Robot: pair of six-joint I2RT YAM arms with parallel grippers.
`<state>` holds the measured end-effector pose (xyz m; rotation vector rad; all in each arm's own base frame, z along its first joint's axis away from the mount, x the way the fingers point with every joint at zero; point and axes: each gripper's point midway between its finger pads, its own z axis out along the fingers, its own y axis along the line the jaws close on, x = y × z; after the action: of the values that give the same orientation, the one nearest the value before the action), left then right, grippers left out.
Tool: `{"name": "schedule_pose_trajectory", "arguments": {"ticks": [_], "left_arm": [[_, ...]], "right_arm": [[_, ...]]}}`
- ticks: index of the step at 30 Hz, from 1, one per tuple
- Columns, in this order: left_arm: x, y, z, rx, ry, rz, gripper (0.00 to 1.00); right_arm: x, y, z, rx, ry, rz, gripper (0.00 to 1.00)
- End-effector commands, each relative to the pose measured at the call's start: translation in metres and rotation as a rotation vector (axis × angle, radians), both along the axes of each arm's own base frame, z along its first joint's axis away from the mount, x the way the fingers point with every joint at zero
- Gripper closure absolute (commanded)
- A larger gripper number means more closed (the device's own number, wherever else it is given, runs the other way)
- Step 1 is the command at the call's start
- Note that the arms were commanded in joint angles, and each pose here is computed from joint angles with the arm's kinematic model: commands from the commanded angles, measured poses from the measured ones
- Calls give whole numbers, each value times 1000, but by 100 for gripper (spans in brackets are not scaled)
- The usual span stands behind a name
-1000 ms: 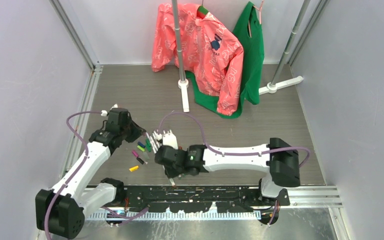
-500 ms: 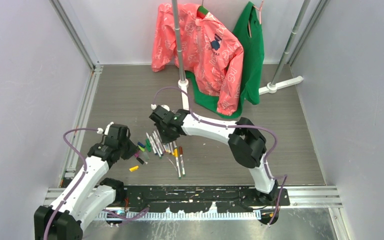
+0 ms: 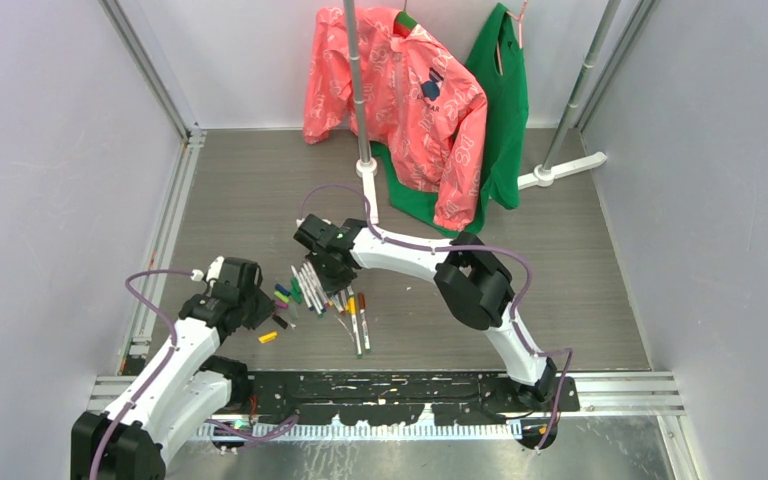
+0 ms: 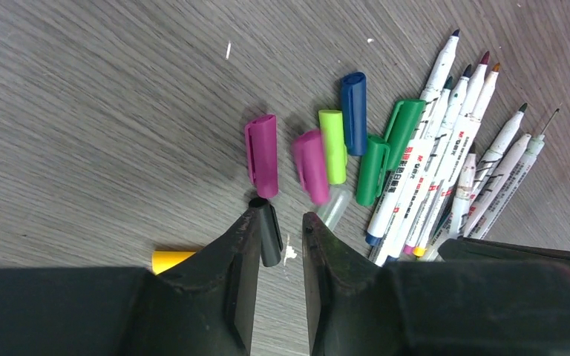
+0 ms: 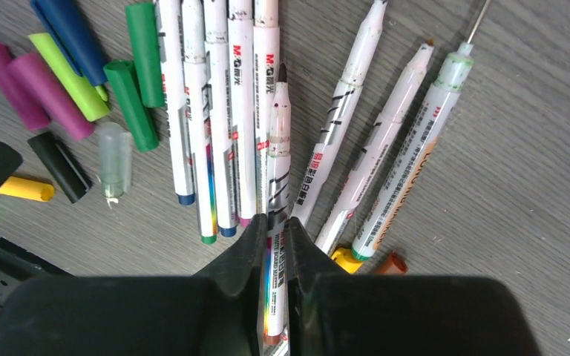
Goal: Open the pen caps
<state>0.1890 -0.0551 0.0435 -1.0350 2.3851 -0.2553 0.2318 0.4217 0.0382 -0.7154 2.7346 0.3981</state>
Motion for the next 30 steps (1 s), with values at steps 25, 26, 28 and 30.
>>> {"name": "schedule_pose_trajectory", "arguments": {"ticks": [25,26,28,30], "left_arm": [[8,7,57,8,-112,34,64],[8,7,59,4,-120,31,64],[9,6,64,-4,-140,32,64],[10,4,69,-17,-158,31,64]], "right_arm": [[17,-5,75,73,-127,-41,68],[17,-8,77,70,-131,-47,68],[15,-15,82,70,-142,-59,68],[13,-23,87,72,-154,-73,67]]}}
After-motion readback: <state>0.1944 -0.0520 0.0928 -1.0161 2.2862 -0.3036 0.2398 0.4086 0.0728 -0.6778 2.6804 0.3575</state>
